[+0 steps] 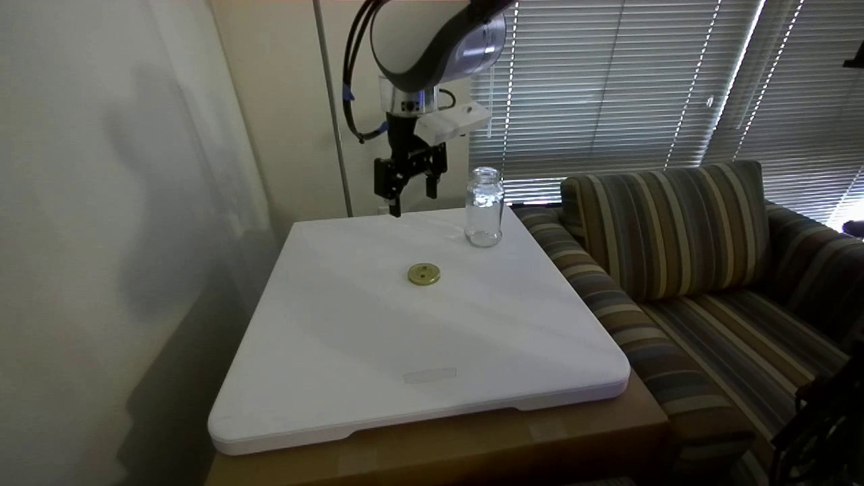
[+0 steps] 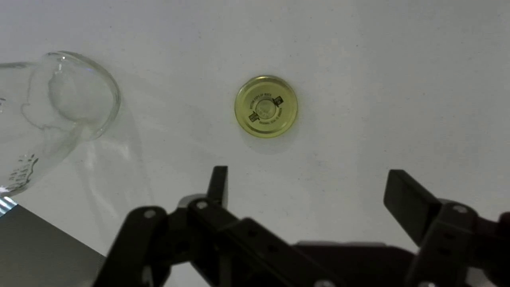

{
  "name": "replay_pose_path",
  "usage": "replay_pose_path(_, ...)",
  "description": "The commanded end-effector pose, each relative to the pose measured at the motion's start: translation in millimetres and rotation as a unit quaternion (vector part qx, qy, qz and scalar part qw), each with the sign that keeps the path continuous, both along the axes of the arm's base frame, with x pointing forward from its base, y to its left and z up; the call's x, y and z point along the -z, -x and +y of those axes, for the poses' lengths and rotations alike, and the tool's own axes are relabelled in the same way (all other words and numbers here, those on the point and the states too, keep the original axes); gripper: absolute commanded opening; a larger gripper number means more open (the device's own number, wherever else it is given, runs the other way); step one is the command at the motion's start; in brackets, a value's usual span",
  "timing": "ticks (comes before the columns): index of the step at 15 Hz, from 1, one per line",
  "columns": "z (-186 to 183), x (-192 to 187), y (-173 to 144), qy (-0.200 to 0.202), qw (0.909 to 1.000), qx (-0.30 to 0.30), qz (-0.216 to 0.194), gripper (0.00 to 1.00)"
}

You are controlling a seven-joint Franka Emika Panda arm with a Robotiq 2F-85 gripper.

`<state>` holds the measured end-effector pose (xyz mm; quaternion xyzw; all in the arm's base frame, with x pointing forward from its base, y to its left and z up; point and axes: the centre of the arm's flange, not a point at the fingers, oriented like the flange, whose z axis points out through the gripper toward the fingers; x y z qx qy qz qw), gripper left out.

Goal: Put the lid on the glass jar

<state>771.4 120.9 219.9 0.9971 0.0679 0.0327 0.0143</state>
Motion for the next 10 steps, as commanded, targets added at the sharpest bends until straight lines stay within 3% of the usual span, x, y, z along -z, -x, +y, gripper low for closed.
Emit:
replay_pose_path(1,-10,25,-7,0.0,0.9999,0.008,0.006,1.0)
replay_pose_path(10,-14,68,-21,-0.004,1.0,-0.001,-0.001,1.0)
